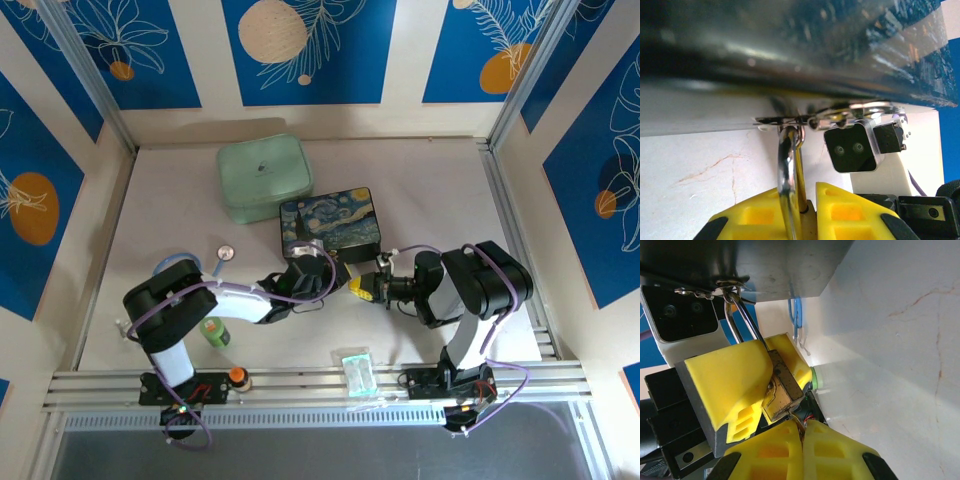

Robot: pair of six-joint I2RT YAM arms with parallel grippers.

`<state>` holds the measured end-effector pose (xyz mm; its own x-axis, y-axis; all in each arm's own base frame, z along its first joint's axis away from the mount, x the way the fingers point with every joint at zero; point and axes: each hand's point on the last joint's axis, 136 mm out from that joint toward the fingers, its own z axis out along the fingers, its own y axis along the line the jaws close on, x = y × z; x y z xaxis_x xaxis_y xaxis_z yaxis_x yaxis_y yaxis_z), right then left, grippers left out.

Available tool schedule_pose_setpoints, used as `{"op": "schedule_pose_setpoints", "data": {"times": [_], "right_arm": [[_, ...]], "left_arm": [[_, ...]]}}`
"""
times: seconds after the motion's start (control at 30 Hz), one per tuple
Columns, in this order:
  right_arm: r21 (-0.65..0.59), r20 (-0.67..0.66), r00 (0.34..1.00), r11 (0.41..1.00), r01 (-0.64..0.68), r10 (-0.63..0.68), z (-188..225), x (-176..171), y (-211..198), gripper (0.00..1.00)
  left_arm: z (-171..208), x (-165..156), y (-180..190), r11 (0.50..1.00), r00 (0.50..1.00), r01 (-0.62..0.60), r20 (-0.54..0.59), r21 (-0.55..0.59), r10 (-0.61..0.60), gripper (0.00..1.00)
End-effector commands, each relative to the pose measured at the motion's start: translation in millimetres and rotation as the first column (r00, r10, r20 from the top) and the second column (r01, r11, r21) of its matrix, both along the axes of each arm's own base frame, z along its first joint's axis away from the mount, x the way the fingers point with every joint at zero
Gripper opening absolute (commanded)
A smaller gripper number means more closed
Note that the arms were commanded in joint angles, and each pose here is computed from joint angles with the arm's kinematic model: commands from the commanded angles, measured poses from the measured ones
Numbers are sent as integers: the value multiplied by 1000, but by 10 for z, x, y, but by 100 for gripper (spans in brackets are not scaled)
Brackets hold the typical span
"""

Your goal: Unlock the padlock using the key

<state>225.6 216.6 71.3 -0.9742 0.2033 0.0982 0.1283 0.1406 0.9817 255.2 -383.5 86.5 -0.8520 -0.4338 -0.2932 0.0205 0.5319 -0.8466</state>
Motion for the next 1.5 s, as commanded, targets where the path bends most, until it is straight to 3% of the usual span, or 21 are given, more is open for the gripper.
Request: {"op": "schedule_pose_setpoints", "data": {"times": [0.0,0.43,0.57,0.9,1.0,1.1,1.17,1.27,1.33,1.47], "right_arm": [[-20,99,980,984,174,-172,61,375,-96,9],[-79,60,973,971,228,-223,-137,263,-172,28],[-127,48,961,953,277,-273,-255,196,-261,38],[-248,40,943,911,331,-331,-428,49,-470,51],[-312,64,937,885,346,-344,-442,30,-540,56],[-435,118,930,824,363,-348,-419,15,-658,74],[-533,204,922,753,386,-328,-314,-20,-780,81],[-593,306,900,678,435,-310,-150,-100,-958,74],[-549,346,899,719,426,-269,-50,-145,-892,61],[-584,329,930,738,338,-166,-73,-268,-794,34]], "left_arm": [[69,-544,-322,974,975,215,-47,-71,-218,0],[14,-351,-227,987,987,154,-40,-34,-156,0],[-18,-235,-158,992,992,123,-33,-3,-123,0],[-93,-96,-61,995,997,73,-36,61,-71,0],[-102,-93,-49,995,997,71,-36,71,-68,0],[-112,-93,-40,995,997,69,-36,77,-66,0],[-121,-93,-34,994,997,68,-39,81,-65,0],[-137,-90,-30,994,997,65,-44,89,-62,0],[-146,-89,-30,994,997,62,-49,88,-58,0],[-139,-86,-25,994,997,59,-49,88,-55,0]]}}
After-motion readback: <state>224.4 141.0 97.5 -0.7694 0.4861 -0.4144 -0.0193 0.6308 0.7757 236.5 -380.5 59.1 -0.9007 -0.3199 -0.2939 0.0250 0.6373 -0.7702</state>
